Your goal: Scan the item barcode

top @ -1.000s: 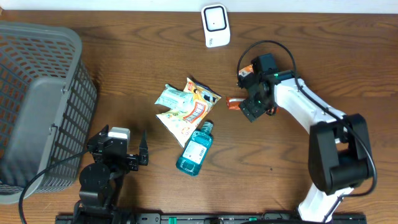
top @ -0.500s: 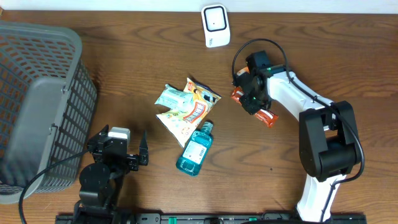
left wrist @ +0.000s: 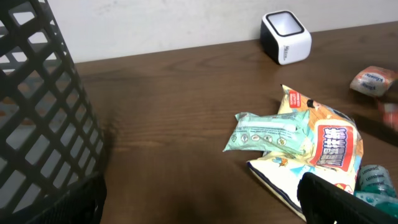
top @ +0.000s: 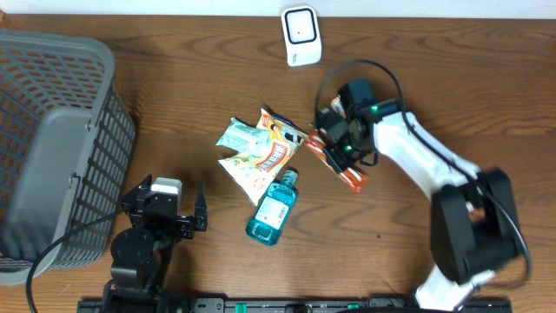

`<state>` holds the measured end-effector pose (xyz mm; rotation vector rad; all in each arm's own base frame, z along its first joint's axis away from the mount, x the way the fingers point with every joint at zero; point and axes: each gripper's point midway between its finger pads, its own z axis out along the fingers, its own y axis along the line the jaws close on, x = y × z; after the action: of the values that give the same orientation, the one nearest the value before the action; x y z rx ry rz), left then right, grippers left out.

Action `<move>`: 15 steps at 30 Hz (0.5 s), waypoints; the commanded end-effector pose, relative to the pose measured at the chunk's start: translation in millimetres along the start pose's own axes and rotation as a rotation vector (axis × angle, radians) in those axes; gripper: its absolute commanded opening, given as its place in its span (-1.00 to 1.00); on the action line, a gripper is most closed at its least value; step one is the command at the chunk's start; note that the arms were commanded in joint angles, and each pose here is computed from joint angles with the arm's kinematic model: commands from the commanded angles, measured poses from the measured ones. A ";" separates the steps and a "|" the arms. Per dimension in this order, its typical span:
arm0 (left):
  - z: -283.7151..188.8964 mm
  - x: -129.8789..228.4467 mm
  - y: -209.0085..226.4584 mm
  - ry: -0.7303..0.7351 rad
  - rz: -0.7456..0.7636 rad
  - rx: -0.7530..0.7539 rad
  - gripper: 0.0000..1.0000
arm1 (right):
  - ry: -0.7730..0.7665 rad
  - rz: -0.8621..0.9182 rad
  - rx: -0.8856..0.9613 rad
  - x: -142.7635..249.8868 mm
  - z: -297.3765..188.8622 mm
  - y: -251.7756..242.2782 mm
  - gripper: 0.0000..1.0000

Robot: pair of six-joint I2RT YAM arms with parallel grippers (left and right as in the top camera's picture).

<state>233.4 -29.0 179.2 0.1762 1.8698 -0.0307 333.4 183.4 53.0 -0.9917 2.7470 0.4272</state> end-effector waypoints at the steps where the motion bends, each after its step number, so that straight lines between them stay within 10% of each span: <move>1: 0.1 0.2 -2.1 -0.001 -0.001 0.012 0.96 | -0.140 -0.097 -0.027 -30.5 -35.7 41.3 -0.97; 10: 0.1 0.2 -2.1 -0.001 -0.001 0.012 0.95 | -0.030 -0.223 0.099 -28.0 19.9 58.1 -0.91; 15: 0.1 0.2 -2.1 -0.001 -0.001 0.012 0.96 | -0.015 -0.227 0.126 -31.0 46.5 51.3 -0.13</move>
<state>233.4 -29.0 179.1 0.1763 1.8701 -0.0307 323.3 258.4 32.5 -1.2546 2.5665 0.2811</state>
